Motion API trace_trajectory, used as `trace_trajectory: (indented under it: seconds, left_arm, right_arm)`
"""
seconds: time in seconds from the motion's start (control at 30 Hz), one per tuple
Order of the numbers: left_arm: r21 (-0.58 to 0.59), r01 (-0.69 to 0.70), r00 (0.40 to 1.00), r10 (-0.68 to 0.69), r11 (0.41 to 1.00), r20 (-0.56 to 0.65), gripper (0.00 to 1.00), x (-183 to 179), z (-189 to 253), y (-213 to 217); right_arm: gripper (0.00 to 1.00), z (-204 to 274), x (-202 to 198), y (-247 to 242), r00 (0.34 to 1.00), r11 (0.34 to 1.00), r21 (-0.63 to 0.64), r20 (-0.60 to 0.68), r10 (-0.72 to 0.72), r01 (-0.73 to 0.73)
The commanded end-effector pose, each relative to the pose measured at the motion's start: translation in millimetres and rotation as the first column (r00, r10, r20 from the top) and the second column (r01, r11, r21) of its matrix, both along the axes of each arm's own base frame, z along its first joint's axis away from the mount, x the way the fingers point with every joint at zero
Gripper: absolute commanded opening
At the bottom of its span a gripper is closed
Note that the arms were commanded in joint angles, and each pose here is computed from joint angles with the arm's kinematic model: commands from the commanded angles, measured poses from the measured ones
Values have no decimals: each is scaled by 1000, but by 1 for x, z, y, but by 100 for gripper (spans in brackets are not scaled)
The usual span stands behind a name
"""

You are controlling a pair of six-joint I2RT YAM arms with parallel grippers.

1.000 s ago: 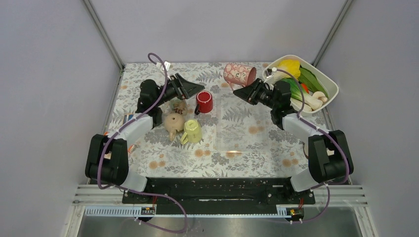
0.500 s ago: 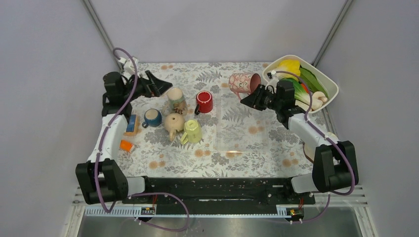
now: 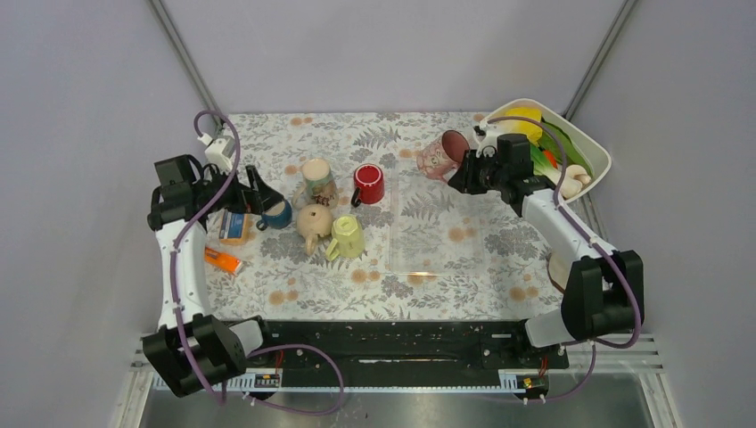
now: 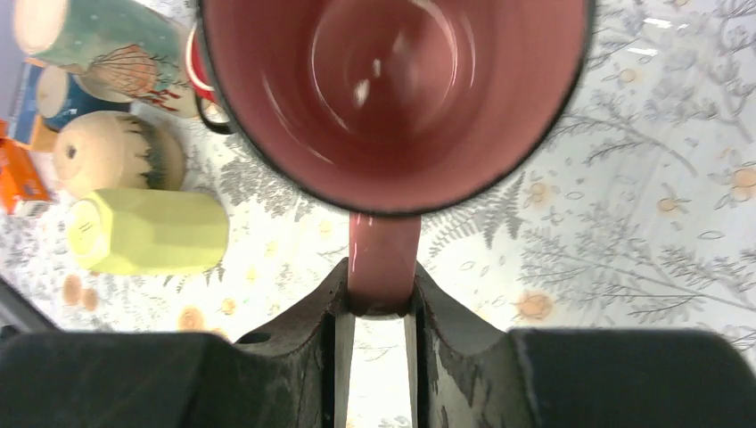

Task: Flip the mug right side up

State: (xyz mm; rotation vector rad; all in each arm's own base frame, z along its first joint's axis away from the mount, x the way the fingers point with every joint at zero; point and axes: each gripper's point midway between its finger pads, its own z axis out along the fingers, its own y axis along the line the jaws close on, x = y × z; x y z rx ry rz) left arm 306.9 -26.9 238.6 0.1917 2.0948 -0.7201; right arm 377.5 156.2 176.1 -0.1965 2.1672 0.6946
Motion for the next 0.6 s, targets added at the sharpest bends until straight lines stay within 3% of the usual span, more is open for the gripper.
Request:
trace_trajectory:
  seconds: [0.0,0.2,0.4,0.57]
  left_arm:
    - [115,23,994,-36,993,106,99,-22,7,-1]
    - [188,-22,978,-18,982,206,99,-29,8,3]
    - [158,8,986,-34,987,163,99,-27,0,0]
    - [147,26,986,-49,989,159,99,-27,-1,-2]
  right_arm:
    - [0,44,37,-9,983,994,-109,182,28,-8]
    - [0,40,51,-17,984,980,-198,173,33,2]
    - [0,18,62,-27,986,960,-279,166,27,21]
    - [0,27,61,-22,980,967,-256,193,49,3]
